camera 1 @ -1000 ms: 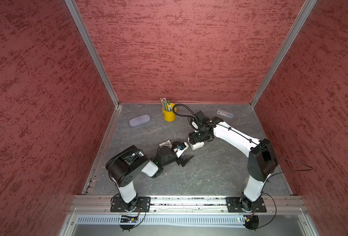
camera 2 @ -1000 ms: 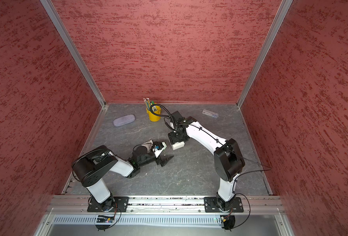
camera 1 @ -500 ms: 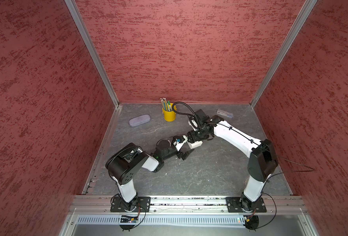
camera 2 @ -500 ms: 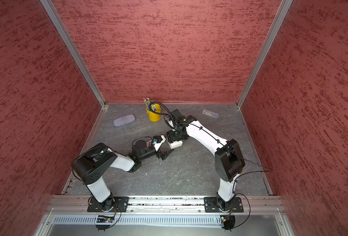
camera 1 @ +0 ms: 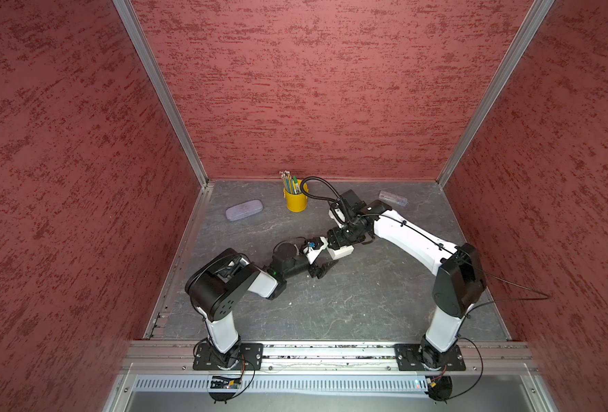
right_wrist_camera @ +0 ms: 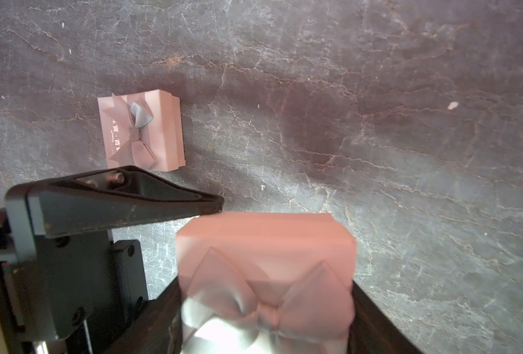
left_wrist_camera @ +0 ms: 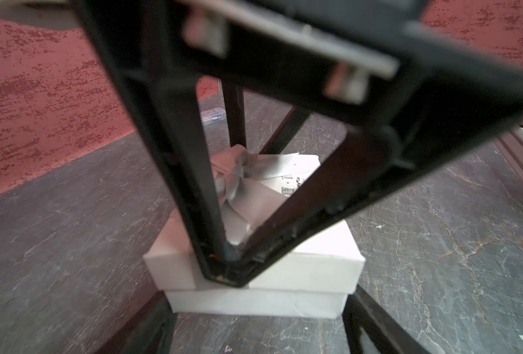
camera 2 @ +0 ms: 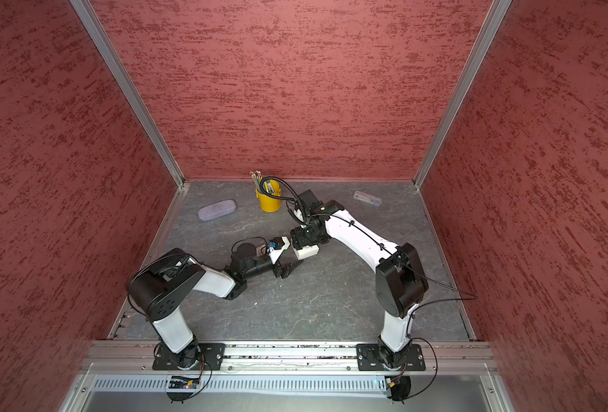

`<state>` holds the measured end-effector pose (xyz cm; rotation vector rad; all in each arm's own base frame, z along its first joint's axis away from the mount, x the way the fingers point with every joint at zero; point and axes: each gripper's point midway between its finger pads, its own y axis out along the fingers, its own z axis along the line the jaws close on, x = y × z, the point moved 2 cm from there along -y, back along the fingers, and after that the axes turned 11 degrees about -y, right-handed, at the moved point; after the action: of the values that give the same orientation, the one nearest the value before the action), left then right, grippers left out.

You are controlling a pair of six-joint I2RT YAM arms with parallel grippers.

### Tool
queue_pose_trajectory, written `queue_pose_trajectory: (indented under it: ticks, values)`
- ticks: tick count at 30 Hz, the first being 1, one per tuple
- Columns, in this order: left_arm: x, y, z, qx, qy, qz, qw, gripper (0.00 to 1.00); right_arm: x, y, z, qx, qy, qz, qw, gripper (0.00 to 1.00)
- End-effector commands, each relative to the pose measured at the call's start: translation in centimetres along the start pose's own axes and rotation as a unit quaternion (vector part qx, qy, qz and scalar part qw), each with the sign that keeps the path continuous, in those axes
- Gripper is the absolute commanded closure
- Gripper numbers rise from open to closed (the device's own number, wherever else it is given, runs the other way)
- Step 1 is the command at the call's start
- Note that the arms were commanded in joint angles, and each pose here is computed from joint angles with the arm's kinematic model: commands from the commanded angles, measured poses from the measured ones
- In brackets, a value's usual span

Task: Take the necklace out of the lift-off lid jewelry box
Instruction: Open the lid on the jewelry box.

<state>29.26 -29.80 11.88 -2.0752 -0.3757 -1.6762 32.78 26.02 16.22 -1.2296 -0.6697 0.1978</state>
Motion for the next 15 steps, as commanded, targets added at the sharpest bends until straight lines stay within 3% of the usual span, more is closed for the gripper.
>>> queue_pose_trajectory:
  ticks: [1,15]
  values:
    - [0.18,0.30,-0.23,-0.017,-0.008,-0.002,1.000,0.21,1.41,-2.36,0.76,0.016,-0.002,-0.036,0.999,0.28]
    - [0.81,0.39,-0.10,-0.024,-0.018,-0.018,0.999,0.23,1.71,-2.37,1.34,0.035,-0.004,-0.042,0.999,0.27]
